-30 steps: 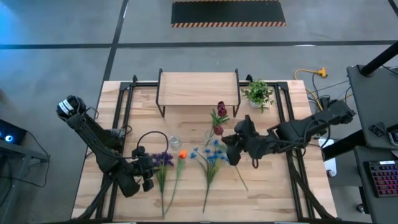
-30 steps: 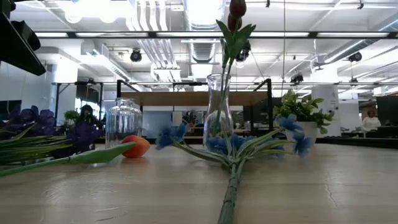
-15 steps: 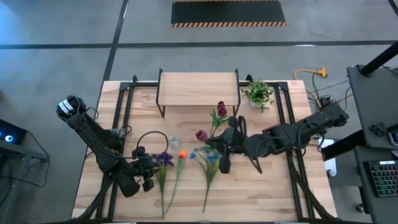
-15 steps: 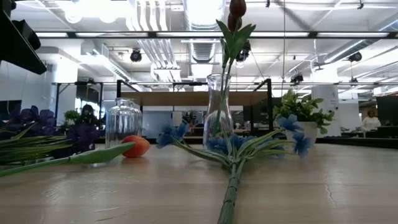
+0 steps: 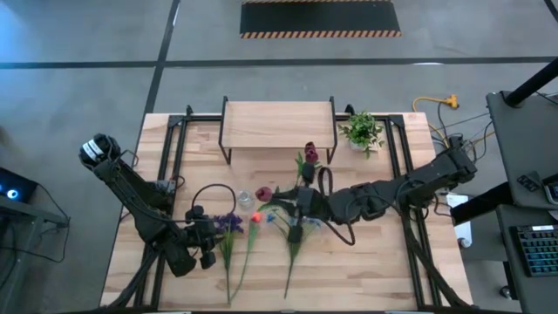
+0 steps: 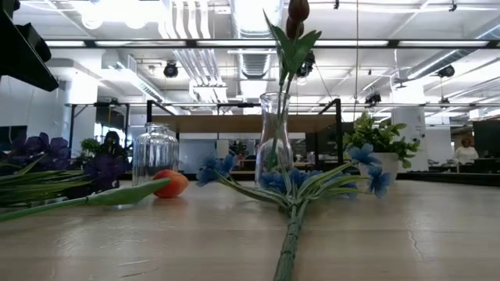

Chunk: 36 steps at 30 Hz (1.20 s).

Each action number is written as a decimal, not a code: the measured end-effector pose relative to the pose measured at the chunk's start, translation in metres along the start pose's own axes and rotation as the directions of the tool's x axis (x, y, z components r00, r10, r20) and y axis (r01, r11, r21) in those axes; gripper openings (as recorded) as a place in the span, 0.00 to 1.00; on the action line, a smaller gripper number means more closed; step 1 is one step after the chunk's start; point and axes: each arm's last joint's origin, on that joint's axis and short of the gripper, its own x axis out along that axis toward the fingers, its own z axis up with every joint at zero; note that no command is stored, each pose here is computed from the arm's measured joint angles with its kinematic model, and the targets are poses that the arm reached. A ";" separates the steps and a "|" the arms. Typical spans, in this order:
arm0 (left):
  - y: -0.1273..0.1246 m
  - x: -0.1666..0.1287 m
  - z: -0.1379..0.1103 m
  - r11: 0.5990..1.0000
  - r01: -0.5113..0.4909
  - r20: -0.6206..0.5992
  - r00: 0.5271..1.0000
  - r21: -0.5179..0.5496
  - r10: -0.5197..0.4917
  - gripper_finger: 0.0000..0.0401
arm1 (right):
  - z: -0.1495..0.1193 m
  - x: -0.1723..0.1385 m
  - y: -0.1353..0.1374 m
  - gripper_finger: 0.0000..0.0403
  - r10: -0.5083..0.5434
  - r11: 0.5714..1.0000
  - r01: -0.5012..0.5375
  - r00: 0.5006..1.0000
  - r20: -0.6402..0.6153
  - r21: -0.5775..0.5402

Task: Pick and place flowers into a vace then onto a shelf
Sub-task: Put the red tulip into the right transparent vase

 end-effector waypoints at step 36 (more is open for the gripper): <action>0.000 0.000 0.000 1.000 0.003 0.001 1.000 -0.003 -0.003 0.19 | 0.001 0.030 -0.052 0.02 -0.176 0.979 0.178 0.984 0.035 -0.100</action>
